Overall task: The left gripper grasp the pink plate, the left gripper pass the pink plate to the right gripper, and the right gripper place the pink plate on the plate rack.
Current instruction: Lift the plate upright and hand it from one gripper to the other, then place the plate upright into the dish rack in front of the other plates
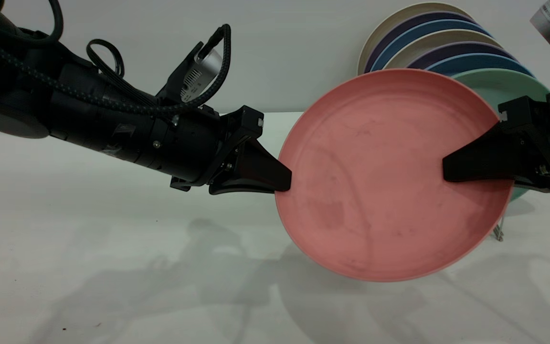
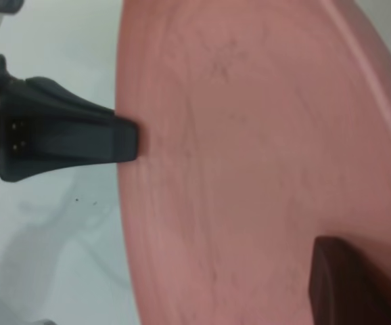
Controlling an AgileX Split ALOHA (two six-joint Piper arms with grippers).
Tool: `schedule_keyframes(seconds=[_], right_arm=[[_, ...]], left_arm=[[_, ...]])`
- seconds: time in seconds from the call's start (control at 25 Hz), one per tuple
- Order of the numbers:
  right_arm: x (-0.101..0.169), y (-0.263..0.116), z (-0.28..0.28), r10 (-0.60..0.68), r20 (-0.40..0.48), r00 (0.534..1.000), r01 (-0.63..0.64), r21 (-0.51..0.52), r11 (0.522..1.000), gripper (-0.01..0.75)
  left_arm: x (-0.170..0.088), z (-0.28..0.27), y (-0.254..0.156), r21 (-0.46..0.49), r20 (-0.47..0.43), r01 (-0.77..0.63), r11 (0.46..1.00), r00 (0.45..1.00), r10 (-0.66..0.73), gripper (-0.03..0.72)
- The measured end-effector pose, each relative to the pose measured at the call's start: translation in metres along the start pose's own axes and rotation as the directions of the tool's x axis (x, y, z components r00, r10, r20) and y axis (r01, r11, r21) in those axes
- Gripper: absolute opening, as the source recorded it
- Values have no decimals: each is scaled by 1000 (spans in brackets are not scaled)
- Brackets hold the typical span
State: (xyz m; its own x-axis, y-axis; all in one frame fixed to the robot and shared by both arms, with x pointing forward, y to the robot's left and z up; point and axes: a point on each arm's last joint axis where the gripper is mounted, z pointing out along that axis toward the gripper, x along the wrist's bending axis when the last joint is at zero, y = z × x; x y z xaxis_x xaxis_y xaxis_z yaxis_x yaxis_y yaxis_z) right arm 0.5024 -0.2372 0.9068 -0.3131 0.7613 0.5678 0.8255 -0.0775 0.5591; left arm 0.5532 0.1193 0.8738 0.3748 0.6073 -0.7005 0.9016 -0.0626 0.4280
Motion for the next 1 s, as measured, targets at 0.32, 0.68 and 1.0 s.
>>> schedule_keyframes(seconds=[0.32, 0.68, 1.0], right_arm=[[0, 0, 0, -59, -1, 998, 59, 2, 998, 94], [0, -2, 0, -151, -1, 989, 151, 20, 988, 94], [-8, -2, -15, -596, 124, 794, 571, 187, 799, 94]], left_arm=[[11, -17, 8, -28, 69, 31, 999, 997, -29, 466], [46, -46, 1, 106, -32, 63, 992, 998, -60, 697], [84, -77, -14, 262, -245, 129, 956, 967, -64, 540]])
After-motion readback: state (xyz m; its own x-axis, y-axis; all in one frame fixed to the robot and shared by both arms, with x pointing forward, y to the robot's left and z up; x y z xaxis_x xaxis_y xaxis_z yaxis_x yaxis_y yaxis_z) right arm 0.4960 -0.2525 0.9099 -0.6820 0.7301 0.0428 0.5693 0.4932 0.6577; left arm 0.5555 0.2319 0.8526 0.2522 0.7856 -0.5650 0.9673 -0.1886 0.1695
